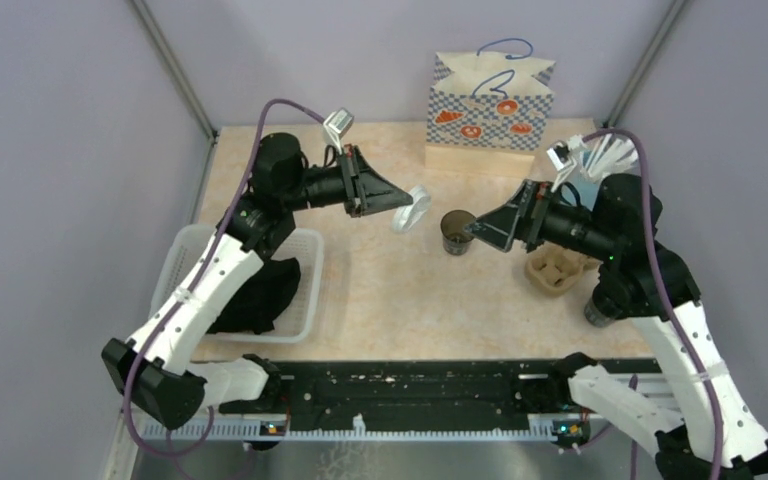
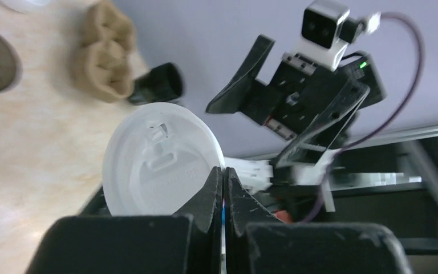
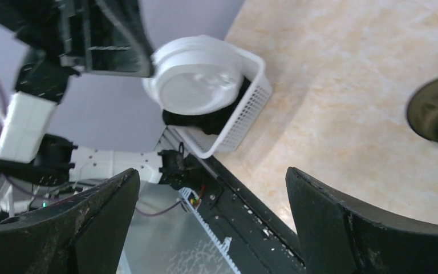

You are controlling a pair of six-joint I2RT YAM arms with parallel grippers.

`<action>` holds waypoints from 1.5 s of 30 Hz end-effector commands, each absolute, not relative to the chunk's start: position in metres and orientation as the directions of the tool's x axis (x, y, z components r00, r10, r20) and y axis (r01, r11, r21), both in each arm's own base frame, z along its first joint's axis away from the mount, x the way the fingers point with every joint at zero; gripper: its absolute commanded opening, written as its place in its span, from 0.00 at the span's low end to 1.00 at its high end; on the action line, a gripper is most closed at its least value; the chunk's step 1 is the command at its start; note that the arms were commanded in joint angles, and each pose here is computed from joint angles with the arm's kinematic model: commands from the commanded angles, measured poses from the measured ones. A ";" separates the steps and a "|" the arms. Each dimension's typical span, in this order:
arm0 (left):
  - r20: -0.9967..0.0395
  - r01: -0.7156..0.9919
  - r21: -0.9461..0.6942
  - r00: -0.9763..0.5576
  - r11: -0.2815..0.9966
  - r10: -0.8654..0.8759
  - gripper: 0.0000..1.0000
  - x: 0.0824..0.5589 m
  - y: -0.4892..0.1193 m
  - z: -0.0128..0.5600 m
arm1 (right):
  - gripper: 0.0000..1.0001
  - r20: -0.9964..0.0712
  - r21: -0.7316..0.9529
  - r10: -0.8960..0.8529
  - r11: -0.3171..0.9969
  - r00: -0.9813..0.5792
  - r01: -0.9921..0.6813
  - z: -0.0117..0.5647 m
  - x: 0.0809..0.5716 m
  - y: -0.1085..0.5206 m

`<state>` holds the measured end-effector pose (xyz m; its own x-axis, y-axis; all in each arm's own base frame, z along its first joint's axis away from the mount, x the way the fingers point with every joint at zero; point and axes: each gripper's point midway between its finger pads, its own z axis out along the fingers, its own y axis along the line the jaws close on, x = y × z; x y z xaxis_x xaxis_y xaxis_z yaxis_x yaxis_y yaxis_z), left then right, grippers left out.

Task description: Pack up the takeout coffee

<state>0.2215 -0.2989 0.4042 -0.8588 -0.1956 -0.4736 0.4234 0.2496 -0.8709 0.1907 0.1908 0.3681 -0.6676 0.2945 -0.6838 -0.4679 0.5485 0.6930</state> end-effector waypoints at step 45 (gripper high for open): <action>-0.123 0.165 -0.980 -0.945 -0.116 -0.302 0.00 0.232 -0.291 0.419 | 0.84 -0.703 0.697 0.378 0.539 -0.603 -0.474 0.395 0.223 0.287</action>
